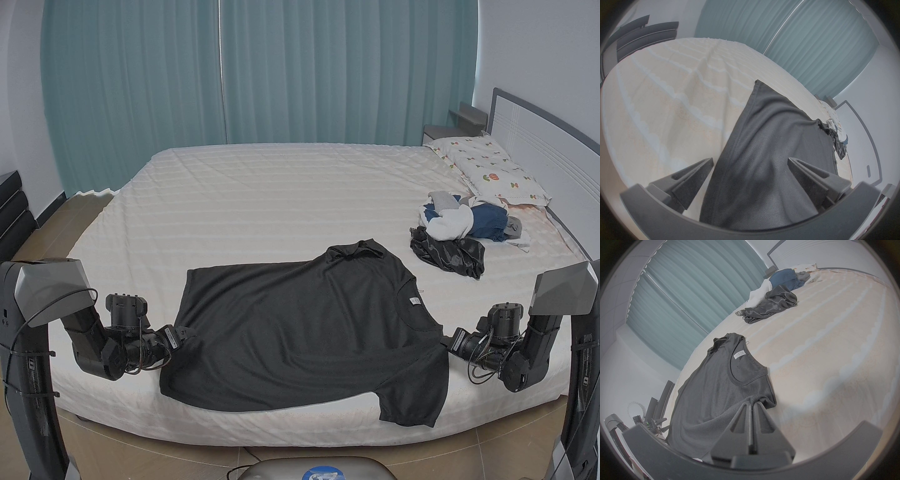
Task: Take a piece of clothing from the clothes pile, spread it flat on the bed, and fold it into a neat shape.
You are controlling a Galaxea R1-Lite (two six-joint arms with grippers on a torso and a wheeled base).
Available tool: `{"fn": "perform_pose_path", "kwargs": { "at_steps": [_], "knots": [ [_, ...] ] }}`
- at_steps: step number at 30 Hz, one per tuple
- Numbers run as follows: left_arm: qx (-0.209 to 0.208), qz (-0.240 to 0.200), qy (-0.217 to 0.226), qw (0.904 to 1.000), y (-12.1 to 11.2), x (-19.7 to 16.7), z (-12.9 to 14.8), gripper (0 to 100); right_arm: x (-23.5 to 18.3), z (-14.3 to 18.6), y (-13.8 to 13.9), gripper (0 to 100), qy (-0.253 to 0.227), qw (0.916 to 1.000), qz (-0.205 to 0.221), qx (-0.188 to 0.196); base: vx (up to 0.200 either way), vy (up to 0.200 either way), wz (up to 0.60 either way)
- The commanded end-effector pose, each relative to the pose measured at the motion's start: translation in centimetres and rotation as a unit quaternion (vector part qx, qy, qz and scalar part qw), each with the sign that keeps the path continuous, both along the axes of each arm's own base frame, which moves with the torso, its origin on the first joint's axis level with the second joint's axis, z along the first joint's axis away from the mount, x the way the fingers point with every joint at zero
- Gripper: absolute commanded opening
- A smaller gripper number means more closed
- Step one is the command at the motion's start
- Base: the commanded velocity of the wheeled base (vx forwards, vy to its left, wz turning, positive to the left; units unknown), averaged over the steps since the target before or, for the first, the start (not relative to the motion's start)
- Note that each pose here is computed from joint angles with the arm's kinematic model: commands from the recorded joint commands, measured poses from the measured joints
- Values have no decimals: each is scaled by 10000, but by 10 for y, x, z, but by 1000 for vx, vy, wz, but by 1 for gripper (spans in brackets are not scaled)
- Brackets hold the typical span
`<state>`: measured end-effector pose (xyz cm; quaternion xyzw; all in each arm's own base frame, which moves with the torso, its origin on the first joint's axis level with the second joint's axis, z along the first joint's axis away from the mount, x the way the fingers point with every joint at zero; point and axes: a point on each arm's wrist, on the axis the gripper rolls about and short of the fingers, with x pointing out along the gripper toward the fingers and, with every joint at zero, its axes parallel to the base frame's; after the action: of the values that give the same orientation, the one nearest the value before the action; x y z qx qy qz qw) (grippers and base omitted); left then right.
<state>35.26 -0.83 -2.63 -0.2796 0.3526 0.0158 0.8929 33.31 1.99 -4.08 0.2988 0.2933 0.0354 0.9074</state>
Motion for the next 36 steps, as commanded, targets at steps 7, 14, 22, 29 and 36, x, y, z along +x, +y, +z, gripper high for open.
{"fn": "perform_pose_path", "kwargs": {
  "at_steps": [7, 14, 22, 29, 36],
  "knots": [
    [38, -68, 131, 9999, -6, 15, -2, 100, 4, -3, 0, 0, -28, 10000, -20, 4, 0, 0, 0],
    [302, 166, 66, 9994, -4, 17, -1, 0, 3, -2, 0, 0, -20, 10000, -12, 4, 0, 0, 0],
    [317, 352, -125, 9988, 2, 17, 7, 0, 3, 1, 0, 0, -57, 9999, -63, 94, 0, 0, 0],
    [229, 862, -654, 9939, 13, 24, 14, 0, 3, 3, 0, 0, -208, 9996, -98, 163, 0, 0, 0],
    [205, 929, -696, 9930, 19, 27, 11, 0, 2, 2, 0, 0, -185, 9997, -99, 161, 0, 0, 0]
  ]
}}
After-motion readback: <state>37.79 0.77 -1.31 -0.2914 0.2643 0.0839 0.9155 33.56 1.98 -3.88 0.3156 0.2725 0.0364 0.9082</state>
